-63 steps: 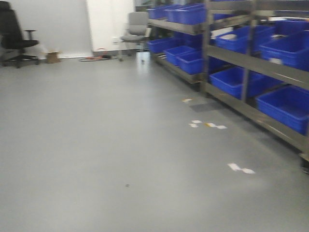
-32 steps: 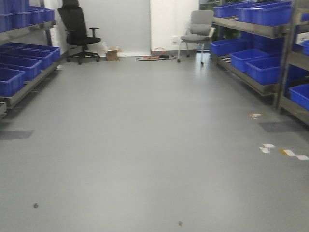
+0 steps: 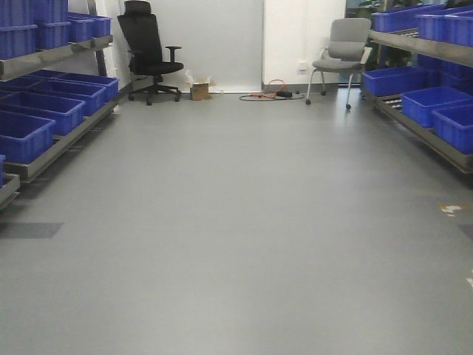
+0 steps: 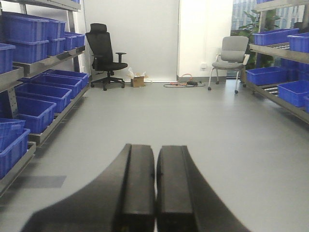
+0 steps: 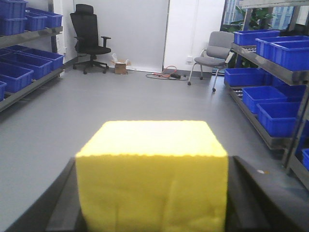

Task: Place yellow foam block on left shelf second layer
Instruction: 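Turn and drive the base toward the shelf of blue bins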

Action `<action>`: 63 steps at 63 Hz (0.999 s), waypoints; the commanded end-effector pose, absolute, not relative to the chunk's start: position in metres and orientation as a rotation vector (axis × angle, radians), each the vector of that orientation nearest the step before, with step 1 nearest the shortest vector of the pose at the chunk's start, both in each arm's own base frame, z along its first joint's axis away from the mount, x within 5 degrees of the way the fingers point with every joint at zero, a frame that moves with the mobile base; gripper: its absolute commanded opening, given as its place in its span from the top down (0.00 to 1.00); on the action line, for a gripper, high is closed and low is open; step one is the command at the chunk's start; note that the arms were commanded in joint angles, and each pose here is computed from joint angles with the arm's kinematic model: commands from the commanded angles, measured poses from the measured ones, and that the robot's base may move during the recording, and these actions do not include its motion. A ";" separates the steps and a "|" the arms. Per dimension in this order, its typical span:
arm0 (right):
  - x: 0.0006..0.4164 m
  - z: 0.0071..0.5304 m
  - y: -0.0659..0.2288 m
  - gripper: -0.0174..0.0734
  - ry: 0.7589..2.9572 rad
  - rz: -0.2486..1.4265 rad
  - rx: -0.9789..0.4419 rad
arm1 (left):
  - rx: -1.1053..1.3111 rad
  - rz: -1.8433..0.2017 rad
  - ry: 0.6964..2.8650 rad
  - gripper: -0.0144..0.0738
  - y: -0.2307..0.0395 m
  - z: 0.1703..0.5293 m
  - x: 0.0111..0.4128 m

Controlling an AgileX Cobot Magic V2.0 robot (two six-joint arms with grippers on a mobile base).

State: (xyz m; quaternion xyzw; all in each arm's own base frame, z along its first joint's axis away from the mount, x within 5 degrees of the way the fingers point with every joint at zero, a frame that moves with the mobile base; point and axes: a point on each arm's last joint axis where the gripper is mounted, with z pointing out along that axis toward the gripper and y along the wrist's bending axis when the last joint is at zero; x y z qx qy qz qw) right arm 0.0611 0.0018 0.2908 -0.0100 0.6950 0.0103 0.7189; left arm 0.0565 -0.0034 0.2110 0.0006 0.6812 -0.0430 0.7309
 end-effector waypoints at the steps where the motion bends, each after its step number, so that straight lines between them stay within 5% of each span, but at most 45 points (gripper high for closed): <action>1: 0.060 0.308 0.002 0.27 1.429 0.016 -0.027 | -0.002 -0.107 1.457 0.70 -0.004 0.209 0.058; 63: 0.060 0.308 0.002 0.27 1.430 0.016 -0.027 | -0.002 -0.107 1.457 0.70 -0.004 0.209 0.058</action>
